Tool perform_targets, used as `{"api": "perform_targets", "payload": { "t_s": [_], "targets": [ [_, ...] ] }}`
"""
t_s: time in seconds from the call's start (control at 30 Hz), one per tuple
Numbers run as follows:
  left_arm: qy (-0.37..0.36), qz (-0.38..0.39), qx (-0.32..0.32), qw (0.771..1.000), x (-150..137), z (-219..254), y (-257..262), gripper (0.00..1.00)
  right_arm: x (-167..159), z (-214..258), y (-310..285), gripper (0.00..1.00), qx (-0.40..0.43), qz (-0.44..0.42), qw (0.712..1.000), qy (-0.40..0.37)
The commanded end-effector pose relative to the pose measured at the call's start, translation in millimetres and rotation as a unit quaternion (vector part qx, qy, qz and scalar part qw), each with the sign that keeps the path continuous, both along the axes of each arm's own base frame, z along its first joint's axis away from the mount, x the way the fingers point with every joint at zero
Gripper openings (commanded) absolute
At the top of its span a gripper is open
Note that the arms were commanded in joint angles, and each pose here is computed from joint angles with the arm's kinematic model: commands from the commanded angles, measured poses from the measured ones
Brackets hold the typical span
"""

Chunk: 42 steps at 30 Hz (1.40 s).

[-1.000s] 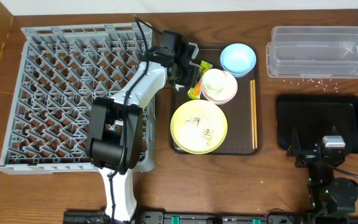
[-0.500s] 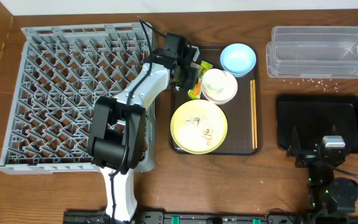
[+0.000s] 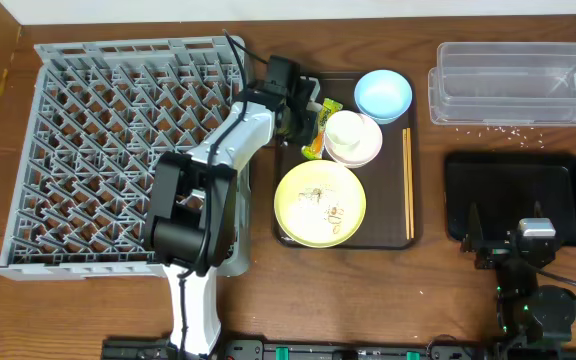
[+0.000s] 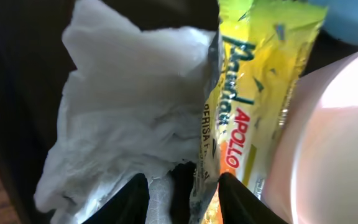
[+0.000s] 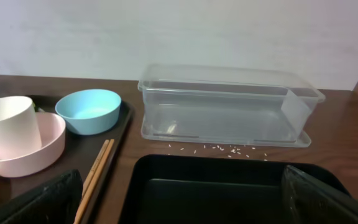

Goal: Sort waste into correct bins and load items into the dishwasher

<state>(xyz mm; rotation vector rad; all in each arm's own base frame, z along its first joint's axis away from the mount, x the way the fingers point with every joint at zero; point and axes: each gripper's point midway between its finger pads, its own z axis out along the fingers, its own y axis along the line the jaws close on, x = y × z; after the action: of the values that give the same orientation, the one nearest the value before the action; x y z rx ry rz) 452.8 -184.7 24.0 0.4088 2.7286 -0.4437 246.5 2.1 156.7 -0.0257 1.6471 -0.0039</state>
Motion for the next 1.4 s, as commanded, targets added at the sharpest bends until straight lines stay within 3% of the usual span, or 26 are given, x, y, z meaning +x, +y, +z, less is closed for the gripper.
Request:
{"api": "perform_targets", "payload": {
  "t_s": [0.0,0.13,0.23,0.33,0.4,0.77,1.0,1.07,1.27,1.37],
  "targets": [
    [0.037,0.001,-0.004,0.999,-13,-22,-3,0.38,0,-1,-4,0.99,-0.006,-0.007,1.000,0.001],
    [0.037,-0.009,-0.031,0.999,-13,-17,-13,0.37,0,-1,-4,0.99,-0.006,-0.007,1.000,0.001],
    [0.030,-0.010,-0.034,0.999,-11,-13,-14,0.23,0,-1,-4,0.99,-0.006,-0.007,1.000,0.001],
    [0.029,-0.001,-0.037,0.999,-11,-6,-14,0.19,0,-1,-4,0.99,-0.006,-0.007,1.000,0.001],
    [0.028,0.010,-0.043,0.999,-10,2,-14,0.08,0,-1,-4,0.99,-0.006,-0.007,1.000,0.001],
    [-0.009,0.059,-0.082,0.995,-7,69,-15,0.08,0,-1,-4,0.99,-0.006,-0.007,1.000,0.001],
    [-0.096,0.064,-0.124,0.986,7,137,-19,0.08,0,-1,-4,0.99,-0.006,-0.007,1.000,0.001],
    [-0.130,0.063,-0.139,0.980,16,154,-22,0.08,0,-1,-4,0.99,-0.006,-0.007,1.000,0.001],
    [-0.239,0.103,-0.248,0.933,65,212,-43,0.08,0,-1,-4,0.99,-0.006,-0.007,1.000,0.001],
    [-0.299,0.112,-0.323,0.891,85,241,-69,0.08,0,-1,-4,0.99,-0.006,-0.007,1.000,0.001]
  ]
}}
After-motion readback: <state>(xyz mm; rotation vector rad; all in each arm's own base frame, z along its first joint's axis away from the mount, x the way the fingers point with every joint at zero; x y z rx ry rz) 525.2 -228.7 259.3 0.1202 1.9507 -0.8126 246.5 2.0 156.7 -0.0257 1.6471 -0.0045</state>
